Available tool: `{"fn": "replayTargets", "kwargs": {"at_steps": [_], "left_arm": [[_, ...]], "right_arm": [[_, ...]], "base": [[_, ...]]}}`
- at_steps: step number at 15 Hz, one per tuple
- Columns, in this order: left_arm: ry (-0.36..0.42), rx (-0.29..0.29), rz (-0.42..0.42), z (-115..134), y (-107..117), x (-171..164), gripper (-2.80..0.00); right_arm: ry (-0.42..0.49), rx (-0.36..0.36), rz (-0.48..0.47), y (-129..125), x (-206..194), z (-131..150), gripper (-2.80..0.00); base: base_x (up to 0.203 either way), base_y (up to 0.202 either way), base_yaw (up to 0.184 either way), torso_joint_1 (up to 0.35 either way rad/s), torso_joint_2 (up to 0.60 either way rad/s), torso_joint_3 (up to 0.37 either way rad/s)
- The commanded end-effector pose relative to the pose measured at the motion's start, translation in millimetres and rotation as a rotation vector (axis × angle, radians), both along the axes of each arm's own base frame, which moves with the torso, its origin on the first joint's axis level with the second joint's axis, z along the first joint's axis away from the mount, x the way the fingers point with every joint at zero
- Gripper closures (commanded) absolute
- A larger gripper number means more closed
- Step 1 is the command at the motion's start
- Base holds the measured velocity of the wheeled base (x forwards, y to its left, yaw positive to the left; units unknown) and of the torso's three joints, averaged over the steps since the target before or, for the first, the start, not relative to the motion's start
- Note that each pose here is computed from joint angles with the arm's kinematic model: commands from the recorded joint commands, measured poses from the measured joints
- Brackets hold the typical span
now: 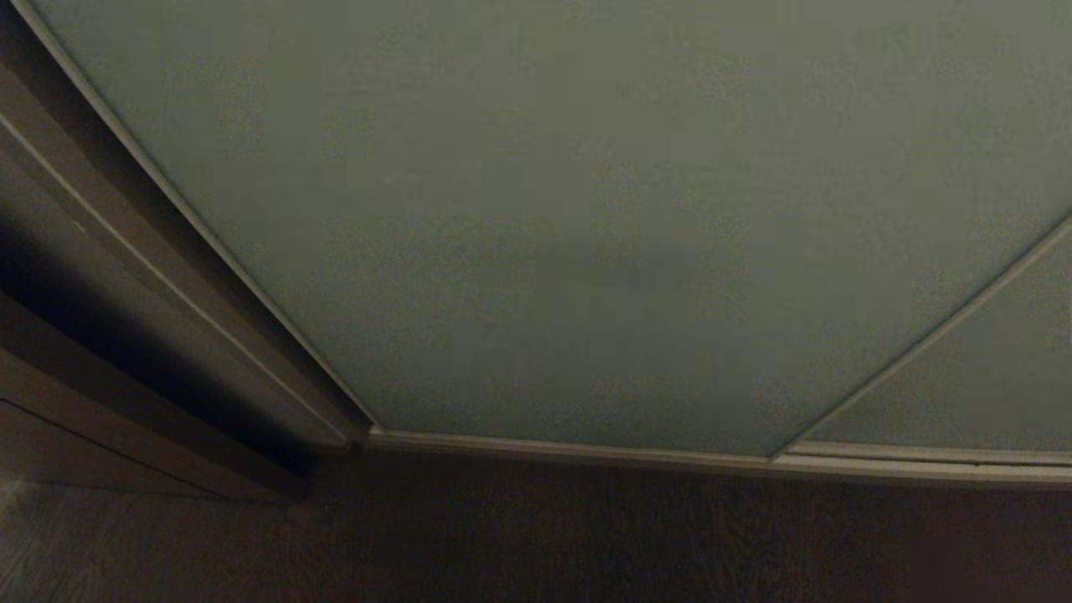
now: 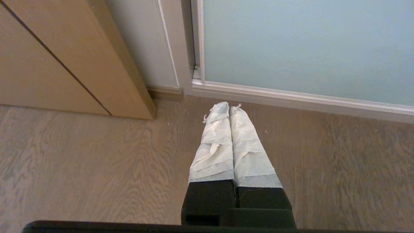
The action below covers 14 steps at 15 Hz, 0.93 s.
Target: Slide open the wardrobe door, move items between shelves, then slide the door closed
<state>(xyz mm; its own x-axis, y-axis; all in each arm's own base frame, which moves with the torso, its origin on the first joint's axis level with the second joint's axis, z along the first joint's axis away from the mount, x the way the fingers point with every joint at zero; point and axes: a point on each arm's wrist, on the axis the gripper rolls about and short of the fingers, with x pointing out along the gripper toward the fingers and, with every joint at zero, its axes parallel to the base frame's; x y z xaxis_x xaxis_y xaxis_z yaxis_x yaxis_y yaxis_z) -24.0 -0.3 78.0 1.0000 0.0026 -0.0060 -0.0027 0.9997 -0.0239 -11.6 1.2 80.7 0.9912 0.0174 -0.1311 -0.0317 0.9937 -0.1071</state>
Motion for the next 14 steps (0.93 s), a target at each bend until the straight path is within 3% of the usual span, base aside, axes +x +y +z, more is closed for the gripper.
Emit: {"fn": "replayTargets", "kwargs": {"at_steps": [1, 14], "left_arm": [[0.000, 0.000, 0.001, 0.0, 0.0, 0.0, 0.00], [0.000, -0.001, 0.001, 0.0, 0.0, 0.0, 0.00]], "right_arm": [[-0.101, 0.017, 0.008, -0.2, -11.4, -8.2, 0.00], [-0.101, 0.048, 0.003, -0.3, -11.4, -7.9, 0.00]], "base": [[0.000, 0.000, 0.000, 0.000, 0.00, 0.000], [0.000, 0.000, 0.000, 0.000, 0.00, 0.000]]}}
